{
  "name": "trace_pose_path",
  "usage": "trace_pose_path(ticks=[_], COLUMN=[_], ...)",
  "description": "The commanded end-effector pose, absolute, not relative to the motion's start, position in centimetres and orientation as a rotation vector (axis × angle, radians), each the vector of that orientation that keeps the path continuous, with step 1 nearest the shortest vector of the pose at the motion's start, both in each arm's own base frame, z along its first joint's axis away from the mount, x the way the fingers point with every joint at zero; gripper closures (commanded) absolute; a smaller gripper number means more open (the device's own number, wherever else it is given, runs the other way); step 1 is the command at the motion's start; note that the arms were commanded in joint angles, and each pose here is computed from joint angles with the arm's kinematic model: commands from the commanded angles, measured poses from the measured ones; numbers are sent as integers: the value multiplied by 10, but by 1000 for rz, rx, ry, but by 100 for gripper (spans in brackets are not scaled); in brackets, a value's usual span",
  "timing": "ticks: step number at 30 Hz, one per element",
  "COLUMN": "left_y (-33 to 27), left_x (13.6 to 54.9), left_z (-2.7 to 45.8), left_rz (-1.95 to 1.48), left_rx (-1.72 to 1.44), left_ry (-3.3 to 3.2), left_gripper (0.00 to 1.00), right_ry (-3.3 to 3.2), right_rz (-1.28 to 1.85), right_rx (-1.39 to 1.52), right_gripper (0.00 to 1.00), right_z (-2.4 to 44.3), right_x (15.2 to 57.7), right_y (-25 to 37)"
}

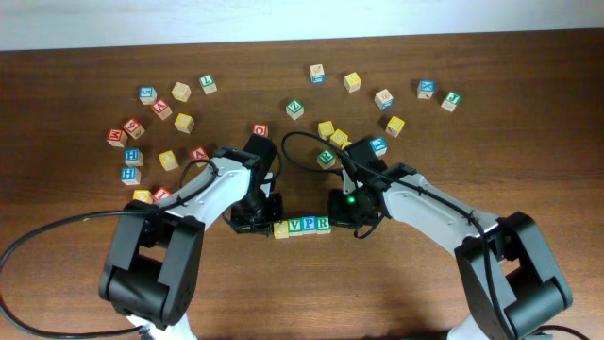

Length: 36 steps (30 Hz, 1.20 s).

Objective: Spell out CVPR

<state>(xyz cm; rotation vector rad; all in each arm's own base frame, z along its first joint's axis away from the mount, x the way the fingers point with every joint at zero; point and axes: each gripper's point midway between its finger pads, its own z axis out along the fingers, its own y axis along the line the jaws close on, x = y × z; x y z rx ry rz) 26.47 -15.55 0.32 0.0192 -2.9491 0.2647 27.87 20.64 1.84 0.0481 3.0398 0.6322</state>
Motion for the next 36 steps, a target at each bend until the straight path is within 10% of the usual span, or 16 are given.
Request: trace_pose_path(ticks=[1,36], left_y=[-149,-111], left_x=[264,260], left_z=[-2,3], left_rz=[197,8], left_rx=[22,95], left_ry=[-2959,-2926], left_gripper=[100,100], right_ry=[3063,3071], right_rz=[641,520], right_rx=[37,125], right_gripper=[95,94], right_z=[15,10], right_x=[273,275], right_y=[209,195])
